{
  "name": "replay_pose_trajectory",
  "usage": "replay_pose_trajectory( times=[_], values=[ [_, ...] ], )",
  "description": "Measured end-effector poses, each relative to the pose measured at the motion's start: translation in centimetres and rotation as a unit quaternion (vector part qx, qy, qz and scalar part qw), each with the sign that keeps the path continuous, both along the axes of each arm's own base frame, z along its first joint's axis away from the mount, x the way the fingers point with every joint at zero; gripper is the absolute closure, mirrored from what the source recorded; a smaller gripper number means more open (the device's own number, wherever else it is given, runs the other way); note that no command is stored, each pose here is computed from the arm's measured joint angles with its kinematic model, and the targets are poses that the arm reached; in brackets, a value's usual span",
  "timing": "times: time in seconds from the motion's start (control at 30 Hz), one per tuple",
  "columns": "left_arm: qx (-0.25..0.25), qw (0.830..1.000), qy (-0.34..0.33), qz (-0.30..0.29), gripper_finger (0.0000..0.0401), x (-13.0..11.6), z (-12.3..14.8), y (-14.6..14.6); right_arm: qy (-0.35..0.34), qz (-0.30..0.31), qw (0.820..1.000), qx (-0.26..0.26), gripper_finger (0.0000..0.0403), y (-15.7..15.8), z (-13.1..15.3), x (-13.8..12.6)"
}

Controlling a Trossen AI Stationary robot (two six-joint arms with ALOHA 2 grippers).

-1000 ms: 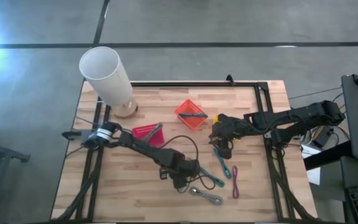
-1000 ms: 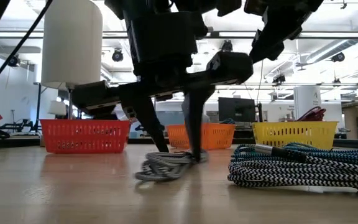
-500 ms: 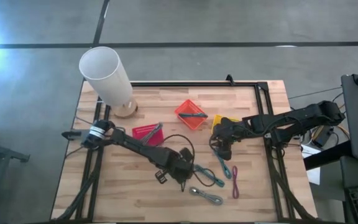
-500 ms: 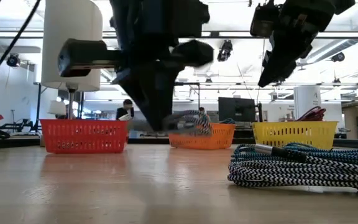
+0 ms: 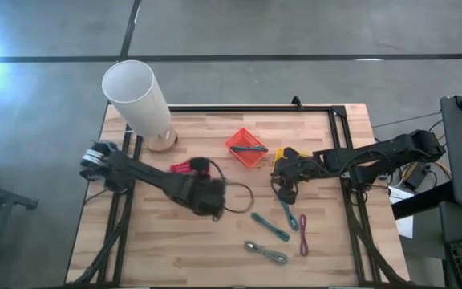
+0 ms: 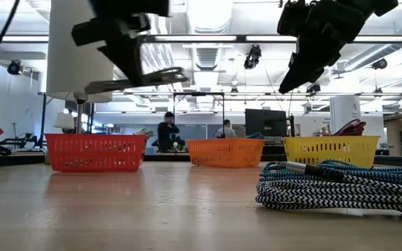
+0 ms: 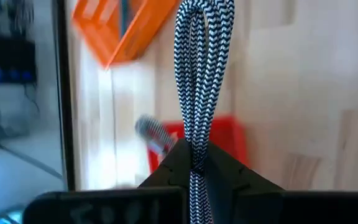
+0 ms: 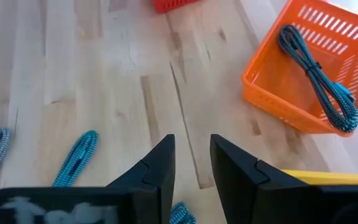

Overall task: Pick & Place USB Port
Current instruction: Put the top black and white charger cable into the red bin

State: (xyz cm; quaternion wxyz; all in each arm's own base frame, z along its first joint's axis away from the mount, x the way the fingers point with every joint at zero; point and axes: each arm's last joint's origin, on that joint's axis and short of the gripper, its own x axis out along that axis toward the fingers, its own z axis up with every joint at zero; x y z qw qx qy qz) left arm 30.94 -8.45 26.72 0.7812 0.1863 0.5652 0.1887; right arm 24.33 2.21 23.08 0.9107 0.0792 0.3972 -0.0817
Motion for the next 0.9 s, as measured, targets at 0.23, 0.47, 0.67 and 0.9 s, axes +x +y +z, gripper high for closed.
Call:
replay_pose_trajectory(
  times=[0.23,0.47,0.67,0.9],
  values=[
    [-0.072,0.980,-0.168,0.078,0.0377,-4.7,-0.9,3.0,-0.006,0.003,1.000,-0.002,0.0312,0.0,0.1,0.1],
    [-0.127,0.945,-0.283,0.099,0.0379,-7.6,-4.3,5.5,-0.031,0.006,1.000,-0.002,0.0311,0.1,0.3,0.5],
    [-0.119,0.944,-0.282,0.123,0.0379,-9.8,-7.0,6.8,-0.046,0.036,0.998,-0.029,0.0311,0.2,-0.5,2.0],
    [-0.124,0.939,-0.283,0.152,0.0348,-10.7,-9.2,7.1,-0.049,0.087,0.995,-0.014,0.0304,0.8,-1.4,4.6]
  ],
)
